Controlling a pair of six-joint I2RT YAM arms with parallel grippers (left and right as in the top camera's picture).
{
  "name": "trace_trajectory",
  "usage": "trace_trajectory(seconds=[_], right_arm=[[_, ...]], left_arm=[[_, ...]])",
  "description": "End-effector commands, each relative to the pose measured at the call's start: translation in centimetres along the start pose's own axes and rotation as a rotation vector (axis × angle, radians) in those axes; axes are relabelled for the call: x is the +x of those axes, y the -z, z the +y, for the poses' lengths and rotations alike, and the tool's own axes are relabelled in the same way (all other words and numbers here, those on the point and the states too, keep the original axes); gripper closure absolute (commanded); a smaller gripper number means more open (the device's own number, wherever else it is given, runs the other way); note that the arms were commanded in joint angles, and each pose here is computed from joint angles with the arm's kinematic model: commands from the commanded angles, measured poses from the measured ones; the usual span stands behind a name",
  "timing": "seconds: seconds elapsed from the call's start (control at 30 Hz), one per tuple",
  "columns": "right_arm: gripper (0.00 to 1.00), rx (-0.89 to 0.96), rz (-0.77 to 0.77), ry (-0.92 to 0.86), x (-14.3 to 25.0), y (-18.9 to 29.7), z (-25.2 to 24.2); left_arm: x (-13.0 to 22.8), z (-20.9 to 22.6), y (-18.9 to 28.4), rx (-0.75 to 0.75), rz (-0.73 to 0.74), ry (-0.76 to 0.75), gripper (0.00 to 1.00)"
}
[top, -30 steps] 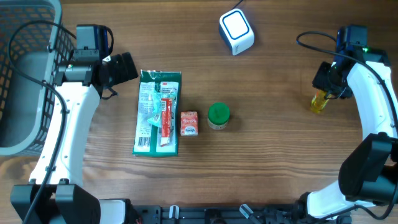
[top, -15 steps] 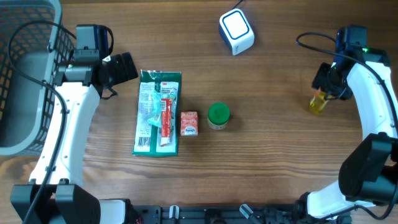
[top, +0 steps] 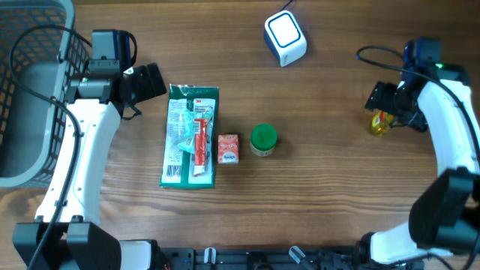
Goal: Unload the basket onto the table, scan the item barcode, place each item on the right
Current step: 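Release the bottle and move the right gripper over the green-lidded tub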
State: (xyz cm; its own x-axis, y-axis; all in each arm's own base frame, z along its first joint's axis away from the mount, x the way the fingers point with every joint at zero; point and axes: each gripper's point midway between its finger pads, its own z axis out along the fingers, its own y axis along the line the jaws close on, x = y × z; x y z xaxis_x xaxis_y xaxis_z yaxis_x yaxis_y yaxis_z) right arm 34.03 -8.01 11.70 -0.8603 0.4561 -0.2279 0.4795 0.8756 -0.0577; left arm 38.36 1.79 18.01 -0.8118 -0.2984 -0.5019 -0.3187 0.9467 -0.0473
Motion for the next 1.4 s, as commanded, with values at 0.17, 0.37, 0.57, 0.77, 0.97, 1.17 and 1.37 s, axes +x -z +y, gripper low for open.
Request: trace_trajectory(seconds=[0.17, 0.37, 0.57, 0.77, 0.97, 1.17, 1.37], right_arm=[[0.00, -0.371, -0.256, 0.062, -2.1, 13.1, 4.2], [0.00, -0.643, -0.252, 0.209, 0.8, 17.3, 9.0], [0.01, -0.741, -0.214, 0.359, 4.1, 18.7, 13.7], [0.02, -0.781, -0.160, 0.532, 8.9, 19.7, 17.9], [0.02, -0.678, -0.096, 0.570, 12.6, 18.0, 20.5], [0.02, -0.526, -0.028, 0.572, 15.8, 14.0, 21.7], [0.00, -0.411, 0.063, 0.646, 18.6, 8.9, 23.0]], left_arm=[[-0.3, 0.2, 0.0, -0.007, -0.006, 0.014, 0.00], [-0.3, 0.2, 0.0, -0.007, -0.006, 0.014, 0.00], [-0.3, 0.2, 0.0, -0.007, -0.006, 0.014, 0.00], [-0.3, 0.2, 0.0, -0.007, -0.006, 0.014, 0.00], [-0.3, 0.2, 0.0, -0.007, -0.006, 0.014, 0.00], [-0.3, 0.2, 0.0, -0.007, -0.006, 0.014, 0.00], [-0.3, 0.2, 0.0, -0.007, -0.006, 0.014, 0.00]])
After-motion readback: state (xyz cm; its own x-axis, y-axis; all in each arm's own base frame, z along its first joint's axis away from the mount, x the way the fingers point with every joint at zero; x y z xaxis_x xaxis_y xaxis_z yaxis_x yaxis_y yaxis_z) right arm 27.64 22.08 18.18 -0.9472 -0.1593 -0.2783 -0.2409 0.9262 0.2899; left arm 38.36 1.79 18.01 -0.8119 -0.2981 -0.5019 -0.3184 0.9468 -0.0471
